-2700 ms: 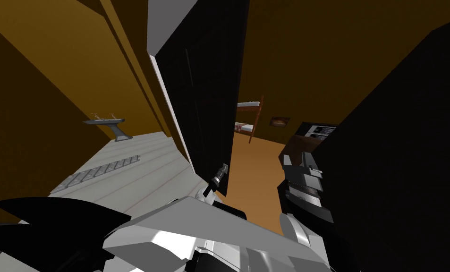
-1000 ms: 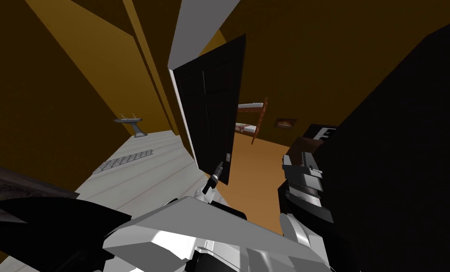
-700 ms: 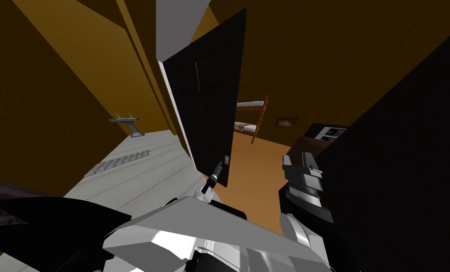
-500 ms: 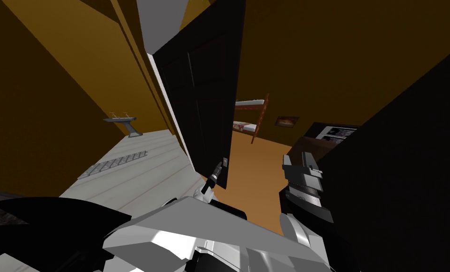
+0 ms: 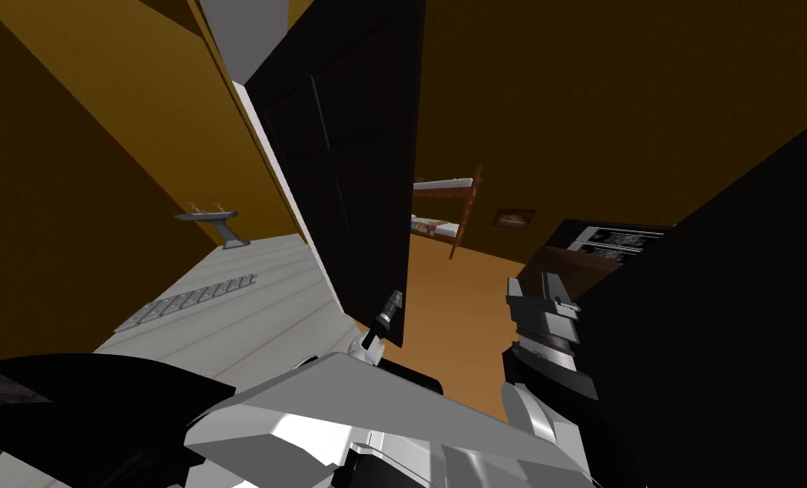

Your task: Push the door open

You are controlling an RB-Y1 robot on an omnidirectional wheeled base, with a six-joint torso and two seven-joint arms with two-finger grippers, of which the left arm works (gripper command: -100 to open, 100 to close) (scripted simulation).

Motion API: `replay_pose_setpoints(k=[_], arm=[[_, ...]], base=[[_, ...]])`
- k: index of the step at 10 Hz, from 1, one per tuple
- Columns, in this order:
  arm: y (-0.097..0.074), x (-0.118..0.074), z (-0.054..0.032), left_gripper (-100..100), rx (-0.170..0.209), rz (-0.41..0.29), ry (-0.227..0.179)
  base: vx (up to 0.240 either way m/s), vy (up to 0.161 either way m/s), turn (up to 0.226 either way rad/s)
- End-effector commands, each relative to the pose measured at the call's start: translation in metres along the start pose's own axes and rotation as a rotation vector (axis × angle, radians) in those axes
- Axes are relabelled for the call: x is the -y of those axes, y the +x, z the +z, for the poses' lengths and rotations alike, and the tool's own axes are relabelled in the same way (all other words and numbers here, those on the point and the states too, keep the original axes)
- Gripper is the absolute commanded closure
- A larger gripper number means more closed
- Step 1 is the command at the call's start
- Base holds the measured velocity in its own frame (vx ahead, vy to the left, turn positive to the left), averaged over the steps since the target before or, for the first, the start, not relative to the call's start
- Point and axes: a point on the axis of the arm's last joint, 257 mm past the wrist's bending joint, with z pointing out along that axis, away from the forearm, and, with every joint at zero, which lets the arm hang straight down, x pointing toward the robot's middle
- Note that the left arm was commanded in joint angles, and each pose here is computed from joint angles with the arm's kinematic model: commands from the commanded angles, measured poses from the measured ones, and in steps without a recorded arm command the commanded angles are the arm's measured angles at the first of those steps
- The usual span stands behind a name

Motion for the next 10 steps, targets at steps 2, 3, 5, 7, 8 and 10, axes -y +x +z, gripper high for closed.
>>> replay_pose_setpoints(k=[2,3,5,7,8,10], arm=[[0.000,0.000,0.0003,100,0.000,0.001,-0.001],[0.000,0.000,0.0003,100,0.000,0.001,-0.001],[0.000,0.000,0.0003,100,0.000,0.001,-0.001],[-0.014,-0.002,-0.0010,100,0.020,0.012,-0.008],[-0.020,-0.003,-0.0013,100,0.030,0.015,-0.008],[-0.033,-0.003,-0.0019,100,0.053,0.023,-0.010]], base=[[-0.017,0.004,-0.011],[-0.012,0.007,-0.006],[-0.004,0.002,0.000],[0.054,-0.019,0.008],[0.156,-0.109,0.049],[0.163,-0.077,0.045]])
